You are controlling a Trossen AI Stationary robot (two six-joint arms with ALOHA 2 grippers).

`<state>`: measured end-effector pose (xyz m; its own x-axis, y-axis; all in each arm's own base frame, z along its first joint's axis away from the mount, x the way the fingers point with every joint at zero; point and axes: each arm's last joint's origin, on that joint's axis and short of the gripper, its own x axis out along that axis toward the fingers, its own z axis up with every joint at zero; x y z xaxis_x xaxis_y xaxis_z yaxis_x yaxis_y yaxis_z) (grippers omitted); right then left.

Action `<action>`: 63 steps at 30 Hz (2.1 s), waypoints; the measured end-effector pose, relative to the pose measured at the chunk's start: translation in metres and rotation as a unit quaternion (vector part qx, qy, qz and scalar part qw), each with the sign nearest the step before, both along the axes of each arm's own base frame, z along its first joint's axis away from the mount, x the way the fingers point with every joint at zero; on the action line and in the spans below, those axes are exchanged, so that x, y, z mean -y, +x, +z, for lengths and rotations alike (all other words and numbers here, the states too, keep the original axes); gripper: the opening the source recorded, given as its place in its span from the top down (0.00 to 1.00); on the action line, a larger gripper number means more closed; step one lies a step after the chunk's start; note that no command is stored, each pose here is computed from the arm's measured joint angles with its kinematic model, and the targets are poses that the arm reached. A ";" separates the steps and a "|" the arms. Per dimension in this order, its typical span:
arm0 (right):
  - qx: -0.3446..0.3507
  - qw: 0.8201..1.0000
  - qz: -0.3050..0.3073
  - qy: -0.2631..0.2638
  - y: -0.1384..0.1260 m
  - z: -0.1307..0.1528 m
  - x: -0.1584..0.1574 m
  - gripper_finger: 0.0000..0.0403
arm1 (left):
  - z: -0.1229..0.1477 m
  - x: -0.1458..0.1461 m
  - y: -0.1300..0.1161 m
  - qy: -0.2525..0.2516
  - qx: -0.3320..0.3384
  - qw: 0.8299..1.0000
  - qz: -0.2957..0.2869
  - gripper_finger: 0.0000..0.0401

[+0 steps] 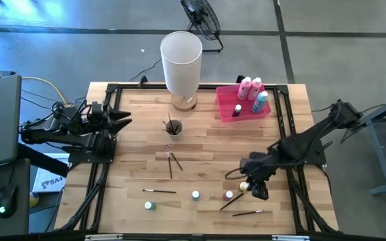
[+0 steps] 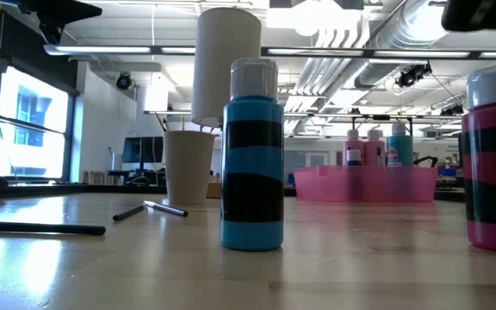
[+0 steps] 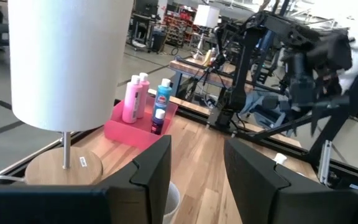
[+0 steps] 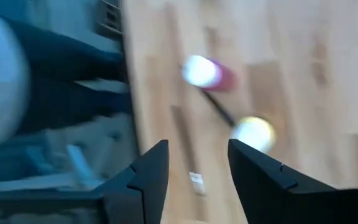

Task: Pick & Place Paint Supplies
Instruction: Put the small yellow paint bottle into the pink bin

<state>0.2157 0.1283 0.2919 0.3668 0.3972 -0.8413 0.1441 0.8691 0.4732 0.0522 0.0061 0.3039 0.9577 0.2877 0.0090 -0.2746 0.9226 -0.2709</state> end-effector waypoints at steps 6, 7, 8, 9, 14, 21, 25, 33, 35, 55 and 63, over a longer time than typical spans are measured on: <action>-0.041 0.995 0.029 -0.087 0.006 -0.023 -0.001 0.60 | -0.002 -0.001 0.000 0.001 -0.008 1.000 0.010 0.64; -0.042 0.994 0.032 -0.092 0.008 -0.025 -0.002 0.60 | -0.002 -0.001 0.000 0.001 -0.011 1.000 0.010 0.64; -0.044 0.994 0.036 -0.096 0.010 -0.028 -0.003 0.60 | -0.003 -0.001 0.000 0.001 -0.016 1.000 0.010 0.64; -0.047 0.993 0.039 -0.099 0.012 -0.030 -0.003 0.60 | -0.004 -0.001 0.000 0.001 -0.019 1.000 0.011 0.64; -0.054 0.991 0.052 -0.109 0.015 -0.036 -0.005 0.60 | -0.007 -0.001 0.000 -0.012 -0.030 0.999 0.012 0.64; -0.057 0.990 0.051 -0.115 0.017 -0.039 -0.006 0.60 | -0.008 -0.001 0.000 -0.019 -0.034 0.999 0.012 0.64; -0.054 0.991 0.052 -0.113 0.017 -0.043 -0.007 0.60 | -0.008 -0.001 0.000 -0.019 -0.034 0.999 0.012 0.64; -0.063 0.990 0.055 -0.116 0.013 -0.058 -0.007 0.60 | -0.008 -0.001 0.000 -0.019 -0.034 0.999 0.012 0.64; -0.064 0.990 0.055 -0.117 0.013 -0.059 -0.006 0.60 | -0.008 -0.001 -0.001 -0.019 -0.033 0.999 0.012 0.64; -0.042 0.991 0.064 -0.109 0.016 -0.058 -0.008 0.60 | -0.008 -0.001 -0.001 -0.019 -0.033 0.999 0.012 0.64; -0.071 0.988 0.080 -0.111 0.021 -0.074 -0.016 0.60 | -0.008 -0.001 -0.001 -0.019 -0.033 0.999 0.012 0.64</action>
